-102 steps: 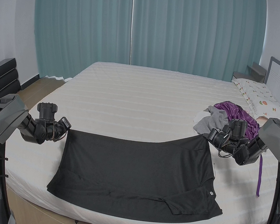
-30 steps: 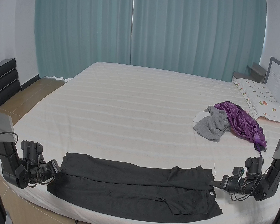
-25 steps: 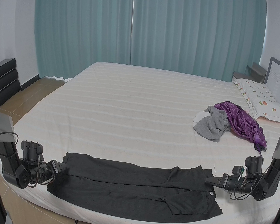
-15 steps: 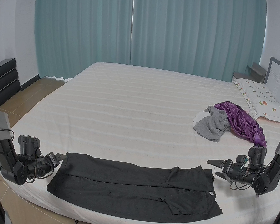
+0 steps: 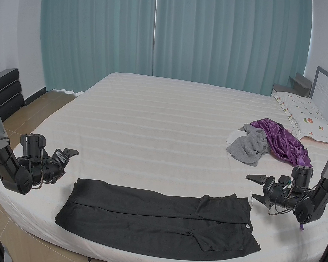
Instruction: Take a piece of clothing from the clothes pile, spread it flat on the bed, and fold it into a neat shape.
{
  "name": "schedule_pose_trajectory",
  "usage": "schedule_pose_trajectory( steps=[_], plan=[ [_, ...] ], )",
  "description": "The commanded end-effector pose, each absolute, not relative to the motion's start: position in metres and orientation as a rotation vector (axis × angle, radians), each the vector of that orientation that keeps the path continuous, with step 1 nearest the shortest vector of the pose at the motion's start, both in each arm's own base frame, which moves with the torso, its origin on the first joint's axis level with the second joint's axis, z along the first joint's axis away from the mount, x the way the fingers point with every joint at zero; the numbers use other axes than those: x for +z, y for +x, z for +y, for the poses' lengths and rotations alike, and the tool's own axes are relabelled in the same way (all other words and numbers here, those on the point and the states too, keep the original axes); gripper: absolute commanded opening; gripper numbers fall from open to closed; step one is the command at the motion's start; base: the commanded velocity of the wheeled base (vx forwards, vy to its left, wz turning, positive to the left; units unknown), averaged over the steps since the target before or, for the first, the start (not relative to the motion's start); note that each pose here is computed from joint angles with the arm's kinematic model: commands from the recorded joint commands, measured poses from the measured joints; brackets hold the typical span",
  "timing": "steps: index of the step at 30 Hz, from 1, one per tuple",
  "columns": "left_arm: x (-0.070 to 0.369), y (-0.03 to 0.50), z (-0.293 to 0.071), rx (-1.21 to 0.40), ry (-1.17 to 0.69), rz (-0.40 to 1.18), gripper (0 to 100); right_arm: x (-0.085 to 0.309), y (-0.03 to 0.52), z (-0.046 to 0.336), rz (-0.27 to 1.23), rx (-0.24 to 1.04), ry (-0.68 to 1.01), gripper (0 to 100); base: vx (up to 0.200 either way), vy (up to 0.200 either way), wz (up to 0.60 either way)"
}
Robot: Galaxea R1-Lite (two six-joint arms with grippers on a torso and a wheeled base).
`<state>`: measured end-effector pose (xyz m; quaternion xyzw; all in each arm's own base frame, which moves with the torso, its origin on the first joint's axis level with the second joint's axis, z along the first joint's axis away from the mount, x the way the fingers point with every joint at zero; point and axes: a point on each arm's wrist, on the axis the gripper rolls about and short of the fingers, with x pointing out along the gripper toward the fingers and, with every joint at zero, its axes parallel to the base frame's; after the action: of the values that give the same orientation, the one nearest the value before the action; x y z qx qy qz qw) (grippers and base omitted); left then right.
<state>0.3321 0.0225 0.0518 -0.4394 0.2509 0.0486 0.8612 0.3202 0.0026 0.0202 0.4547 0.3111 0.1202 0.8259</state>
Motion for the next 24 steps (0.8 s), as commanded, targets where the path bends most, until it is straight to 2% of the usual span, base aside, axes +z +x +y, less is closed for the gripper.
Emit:
schedule_pose_trajectory(
  steps=[1,13,24],
  plan=[
    [0.045,0.356,0.023,0.059,-1.085,0.575,100,0.003,0.323,-0.004,0.688,0.212,1.02,100,0.0,0.0,0.0],
    [0.015,0.354,0.029,0.068,-1.009,0.637,100,-0.004,0.32,-0.01,0.711,0.164,1.08,100,0.0,0.0,0.0],
    [0.011,0.362,0.031,0.071,-1.003,0.619,100,-0.006,0.32,-0.007,0.719,0.165,1.075,100,0.0,0.0,0.0]
  ],
)
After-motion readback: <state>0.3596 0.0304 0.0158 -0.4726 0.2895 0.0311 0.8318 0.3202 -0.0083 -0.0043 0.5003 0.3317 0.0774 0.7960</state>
